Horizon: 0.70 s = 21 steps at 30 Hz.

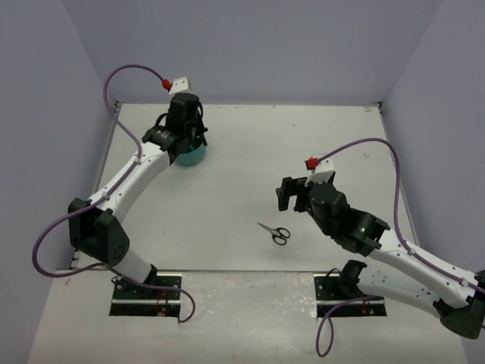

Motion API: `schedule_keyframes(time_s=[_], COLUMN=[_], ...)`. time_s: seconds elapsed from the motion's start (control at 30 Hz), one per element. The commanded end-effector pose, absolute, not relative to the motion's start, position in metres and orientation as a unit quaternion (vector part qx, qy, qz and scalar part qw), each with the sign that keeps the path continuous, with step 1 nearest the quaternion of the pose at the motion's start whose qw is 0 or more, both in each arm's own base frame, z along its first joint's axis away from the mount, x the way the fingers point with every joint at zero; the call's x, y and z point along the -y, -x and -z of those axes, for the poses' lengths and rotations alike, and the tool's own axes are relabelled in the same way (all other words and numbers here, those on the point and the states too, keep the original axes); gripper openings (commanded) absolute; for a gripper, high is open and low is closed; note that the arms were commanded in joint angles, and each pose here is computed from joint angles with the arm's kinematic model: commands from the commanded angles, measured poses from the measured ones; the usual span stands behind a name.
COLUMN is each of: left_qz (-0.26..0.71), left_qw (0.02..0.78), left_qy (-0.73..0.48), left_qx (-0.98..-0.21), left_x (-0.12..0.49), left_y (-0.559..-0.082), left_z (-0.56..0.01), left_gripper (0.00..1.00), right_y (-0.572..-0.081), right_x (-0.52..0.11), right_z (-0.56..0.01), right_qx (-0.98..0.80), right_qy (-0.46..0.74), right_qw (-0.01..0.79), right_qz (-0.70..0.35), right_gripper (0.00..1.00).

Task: Sort the stationery into containers
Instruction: Place the pen in the storage box.

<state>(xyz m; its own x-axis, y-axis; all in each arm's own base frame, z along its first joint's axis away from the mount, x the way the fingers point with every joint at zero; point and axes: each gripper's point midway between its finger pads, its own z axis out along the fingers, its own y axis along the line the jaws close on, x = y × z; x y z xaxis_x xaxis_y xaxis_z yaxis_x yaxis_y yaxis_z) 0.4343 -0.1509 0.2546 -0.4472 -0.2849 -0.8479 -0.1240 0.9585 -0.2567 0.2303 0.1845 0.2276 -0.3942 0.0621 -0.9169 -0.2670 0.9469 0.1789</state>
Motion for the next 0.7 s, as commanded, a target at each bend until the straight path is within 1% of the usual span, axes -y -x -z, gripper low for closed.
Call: schedule_keyframes(time_s=[0.0, 0.1, 0.3, 0.47, 0.67], left_qz=[-0.058, -0.081, -0.098, -0.129, -0.128], left_qw=[0.536, 0.539, 0.534, 0.529, 0.526], left_qy=[0.13, 0.125, 0.099, 0.095, 0.098], left_qx=[-0.832, -0.829, -0.834, -0.833, -0.835], left_x=[0.117, 0.117, 0.126, 0.12, 0.12], left_y=[-0.463, -0.484, -0.507, -0.514, -0.514], left_z=[-0.275, -0.28, -0.259, -0.246, -0.227], left_gripper=[0.0, 0.0, 0.0, 0.0, 0.0], right_y=[-0.234, -0.235, -0.239, -0.239, -0.237], right_x=[-0.18, -0.18, -0.178, -0.178, -0.178], right_z=[-0.21, -0.202, -0.192, -0.19, -0.189], right_qx=[-0.832, -0.834, -0.836, -0.837, -0.835], right_qy=[0.045, 0.05, 0.048, 0.048, 0.049], right_qw=[0.537, 0.535, 0.534, 0.531, 0.532], right_qz=[-0.132, -0.126, -0.121, -0.123, -0.13], right_gripper=[0.99, 0.99, 0.99, 0.99, 0.99])
